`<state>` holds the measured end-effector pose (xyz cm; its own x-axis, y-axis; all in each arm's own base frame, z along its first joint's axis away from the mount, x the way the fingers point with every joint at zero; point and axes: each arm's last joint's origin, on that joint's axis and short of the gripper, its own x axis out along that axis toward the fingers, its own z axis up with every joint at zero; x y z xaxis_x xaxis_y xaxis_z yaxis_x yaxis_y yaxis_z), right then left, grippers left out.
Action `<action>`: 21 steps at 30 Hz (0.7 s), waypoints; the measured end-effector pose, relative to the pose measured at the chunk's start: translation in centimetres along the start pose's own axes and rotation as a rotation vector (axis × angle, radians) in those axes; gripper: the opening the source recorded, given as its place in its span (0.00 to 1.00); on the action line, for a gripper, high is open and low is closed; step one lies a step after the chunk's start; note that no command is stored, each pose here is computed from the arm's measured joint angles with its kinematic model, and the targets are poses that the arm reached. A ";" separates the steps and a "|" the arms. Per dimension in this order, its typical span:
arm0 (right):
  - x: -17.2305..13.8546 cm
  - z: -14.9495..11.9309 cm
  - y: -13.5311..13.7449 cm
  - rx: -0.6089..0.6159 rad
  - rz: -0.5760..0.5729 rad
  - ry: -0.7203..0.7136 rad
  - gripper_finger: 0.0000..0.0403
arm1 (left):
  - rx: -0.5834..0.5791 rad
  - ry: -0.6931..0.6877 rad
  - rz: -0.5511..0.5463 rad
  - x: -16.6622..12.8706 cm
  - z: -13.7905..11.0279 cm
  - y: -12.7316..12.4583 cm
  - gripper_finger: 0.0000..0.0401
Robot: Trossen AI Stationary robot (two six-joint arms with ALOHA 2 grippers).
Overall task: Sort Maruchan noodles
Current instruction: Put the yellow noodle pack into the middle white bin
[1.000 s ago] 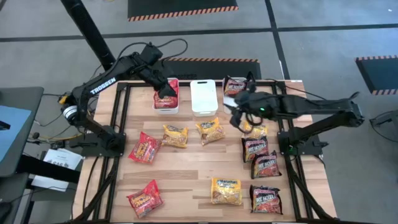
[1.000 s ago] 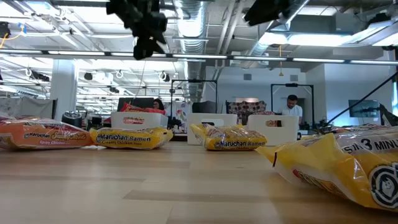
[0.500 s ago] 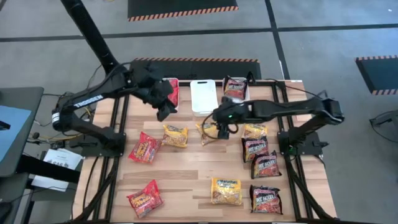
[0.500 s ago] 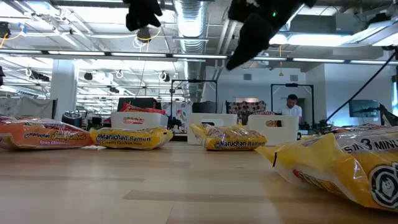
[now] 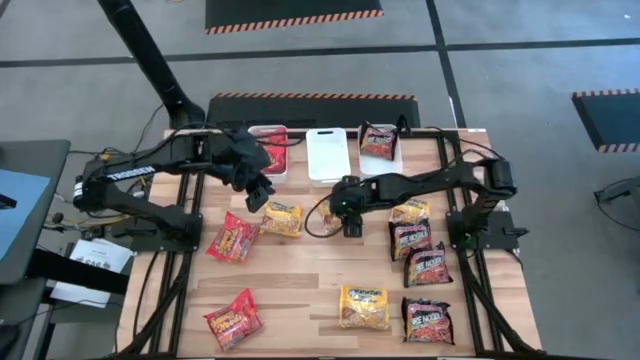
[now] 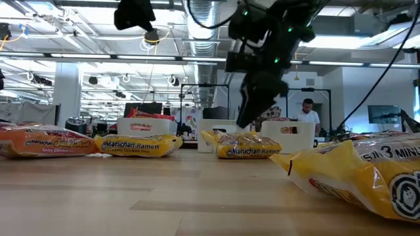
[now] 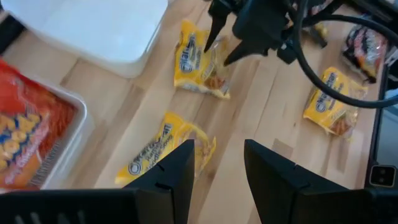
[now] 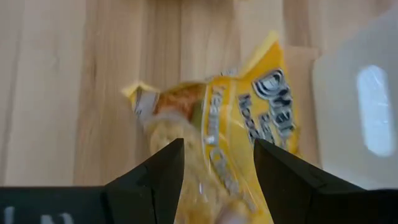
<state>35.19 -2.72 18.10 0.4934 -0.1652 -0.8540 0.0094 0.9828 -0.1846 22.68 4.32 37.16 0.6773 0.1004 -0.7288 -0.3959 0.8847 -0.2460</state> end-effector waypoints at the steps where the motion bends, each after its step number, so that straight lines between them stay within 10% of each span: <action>1: 0.4 -0.2 0.1 -0.001 0.002 0.017 0.54 | -0.008 0.010 0.002 0.2 -0.3 0.0 0.31; 12: 3.0 -0.9 0.5 0.076 0.007 0.093 0.50 | -0.031 0.019 0.017 1.6 -1.6 -0.6 0.31; 21: 3.1 -1.1 0.5 0.181 0.012 0.103 0.11 | -0.034 0.010 0.014 1.6 -1.5 -0.6 0.31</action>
<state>35.76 -2.77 14.86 0.4032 -0.1522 -0.9023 0.1653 0.9820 -0.0917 23.10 3.26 35.18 0.6649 0.1081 -0.7390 -0.4265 0.8672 -0.2569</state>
